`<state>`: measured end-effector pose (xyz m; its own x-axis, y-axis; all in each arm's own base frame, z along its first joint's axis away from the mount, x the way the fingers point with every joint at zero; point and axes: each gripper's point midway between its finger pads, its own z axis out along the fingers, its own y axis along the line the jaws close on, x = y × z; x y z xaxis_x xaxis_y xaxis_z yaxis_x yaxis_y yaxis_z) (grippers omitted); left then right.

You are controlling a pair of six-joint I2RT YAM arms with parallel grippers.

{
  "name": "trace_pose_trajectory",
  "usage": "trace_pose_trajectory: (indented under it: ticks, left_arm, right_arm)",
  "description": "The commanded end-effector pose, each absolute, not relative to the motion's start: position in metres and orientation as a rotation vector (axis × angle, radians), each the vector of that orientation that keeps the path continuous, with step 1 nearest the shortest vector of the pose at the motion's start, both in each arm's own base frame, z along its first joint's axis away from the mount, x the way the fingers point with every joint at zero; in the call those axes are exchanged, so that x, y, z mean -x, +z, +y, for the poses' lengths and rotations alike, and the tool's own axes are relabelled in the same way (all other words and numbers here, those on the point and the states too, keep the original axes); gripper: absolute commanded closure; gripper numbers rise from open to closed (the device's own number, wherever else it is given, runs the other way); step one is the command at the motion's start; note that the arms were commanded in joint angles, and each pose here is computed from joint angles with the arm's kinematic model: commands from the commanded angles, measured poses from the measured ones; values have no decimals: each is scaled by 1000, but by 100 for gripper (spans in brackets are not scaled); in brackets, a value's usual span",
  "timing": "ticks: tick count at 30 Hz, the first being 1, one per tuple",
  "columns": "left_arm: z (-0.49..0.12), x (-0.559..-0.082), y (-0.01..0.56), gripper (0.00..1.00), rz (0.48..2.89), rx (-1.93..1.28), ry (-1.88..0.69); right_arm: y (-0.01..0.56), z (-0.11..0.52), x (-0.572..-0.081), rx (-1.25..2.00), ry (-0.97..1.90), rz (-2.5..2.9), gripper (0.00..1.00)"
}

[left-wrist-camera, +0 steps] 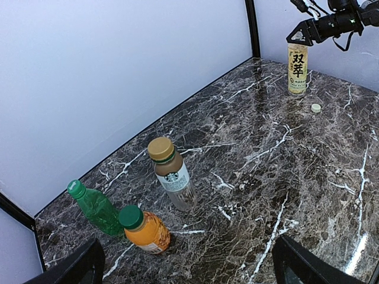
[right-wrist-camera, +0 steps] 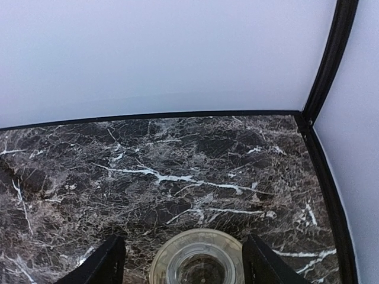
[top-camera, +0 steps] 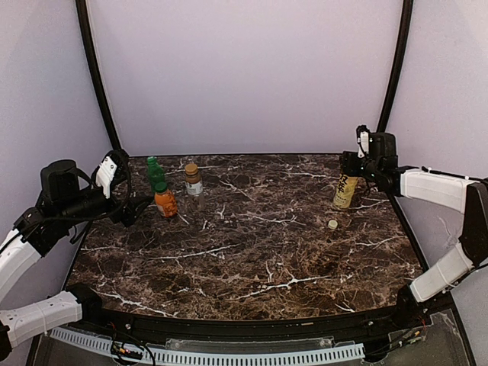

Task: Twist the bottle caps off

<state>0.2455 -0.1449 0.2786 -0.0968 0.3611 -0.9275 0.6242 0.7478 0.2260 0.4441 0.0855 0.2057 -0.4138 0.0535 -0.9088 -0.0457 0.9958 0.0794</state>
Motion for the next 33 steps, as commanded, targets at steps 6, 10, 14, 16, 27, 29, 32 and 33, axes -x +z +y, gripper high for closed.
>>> trace_pose_trajectory:
  ticks: [6, 10, 14, 16, 27, 29, 32, 33]
  left_arm:
    - [-132, -245, 262, 0, 1773, -664, -308]
    - [-104, -250, 245, 0, 1834, -456, -307]
    - [-63, -255, 229, 0, 1867, -180, -276]
    - [-47, -254, 222, 0, 1875, -73, -271]
    - [-22, -251, 190, 0, 1879, 100, -297]
    - [-26, -252, 191, 0, 1862, 74, -316]
    - [-28, -252, 191, 0, 1851, 64, -339]
    - [-29, -252, 191, 0, 1850, 60, -342]
  right_arm:
    - [284, 78, -442, -18, 96, 1868, 5]
    - [349, 100, -440, 32, 249, 1755, 8]
    - [384, 170, -442, 202, 504, 1714, 14]
    - [386, 219, -442, 333, 553, 1724, 14]
    - [332, 473, -417, 862, 787, 1716, 10]
    - [318, 504, -414, 890, 839, 1701, 10]
    - [288, 543, -415, 924, 870, 1691, 9]
    - [279, 552, -416, 927, 877, 1689, 9]
